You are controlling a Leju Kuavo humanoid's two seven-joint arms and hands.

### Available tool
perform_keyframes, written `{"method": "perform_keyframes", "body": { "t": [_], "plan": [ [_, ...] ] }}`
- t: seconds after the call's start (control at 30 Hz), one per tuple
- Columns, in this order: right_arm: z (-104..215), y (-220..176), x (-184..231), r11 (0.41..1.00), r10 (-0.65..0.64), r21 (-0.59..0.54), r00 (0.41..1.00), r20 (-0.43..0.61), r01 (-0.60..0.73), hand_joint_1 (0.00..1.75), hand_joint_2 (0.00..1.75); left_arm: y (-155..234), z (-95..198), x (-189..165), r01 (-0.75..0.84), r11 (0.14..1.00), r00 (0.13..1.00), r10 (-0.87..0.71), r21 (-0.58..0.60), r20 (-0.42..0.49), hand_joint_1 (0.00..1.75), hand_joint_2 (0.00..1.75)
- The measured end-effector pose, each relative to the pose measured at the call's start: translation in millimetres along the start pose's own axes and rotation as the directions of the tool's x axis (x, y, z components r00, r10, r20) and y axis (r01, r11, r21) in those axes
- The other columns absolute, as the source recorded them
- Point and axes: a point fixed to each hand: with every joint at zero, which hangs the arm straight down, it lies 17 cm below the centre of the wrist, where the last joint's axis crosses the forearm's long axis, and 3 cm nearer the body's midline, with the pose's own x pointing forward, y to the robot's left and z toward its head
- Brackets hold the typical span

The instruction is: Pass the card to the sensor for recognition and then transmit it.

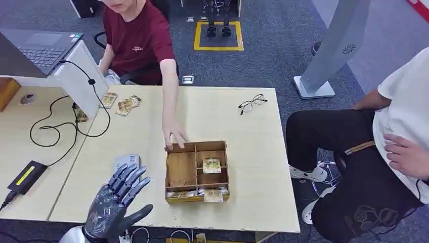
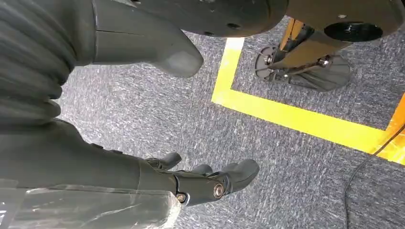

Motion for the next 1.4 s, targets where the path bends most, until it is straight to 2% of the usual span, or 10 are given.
{"method": "perform_keyframes", "body": {
  "t": [0.4,0.5,0.53,0.6,0.67,0.93,1.1,1.4],
  "plan": [
    [0,-1,0,1.0,0.012,-0.006,1.0,0.001,-0.012,0.0,1.75,-36,11,29,0.084,0.994,0.996,-0.083,-0.064,0.031,0.0,1.75],
    [1,3,7,0.999,0.044,-0.002,0.998,0.043,-0.044,0.0,1.75,-52,19,20,0.092,0.99,0.995,-0.096,-0.107,-0.026,0.0,1.75],
    [4,12,7,0.998,0.059,0.004,0.998,0.034,-0.059,0.0,1.75,-56,22,17,0.093,0.989,0.994,-0.099,-0.117,-0.053,0.0,1.75],
    [16,33,-7,0.996,0.076,0.053,0.996,-0.051,-0.074,0.0,1.75,-60,26,18,0.091,0.988,0.993,-0.1,-0.127,-0.066,0.0,1.75],
    [28,35,-6,0.995,0.083,0.068,0.989,-0.123,-0.075,0.0,1.75,-67,31,19,0.094,0.985,0.993,-0.104,-0.144,-0.062,0.0,1.75],
    [46,24,44,1.0,0.021,0.002,0.999,0.036,-0.021,0.0,1.75,-83,36,14,0.132,0.974,0.988,-0.145,-0.186,-0.053,0.0,1.75],
    [50,25,56,1.0,-0.002,-0.009,0.997,0.072,0.002,0.0,1.75,-91,35,9,0.179,0.962,0.981,-0.191,-0.205,-0.044,0.0,1.75],
    [54,29,63,0.999,-0.035,-0.01,0.996,0.081,0.035,0.0,1.75,-102,24,7,0.164,0.965,0.983,-0.177,-0.203,-0.047,0.0,1.75]
  ]
}}
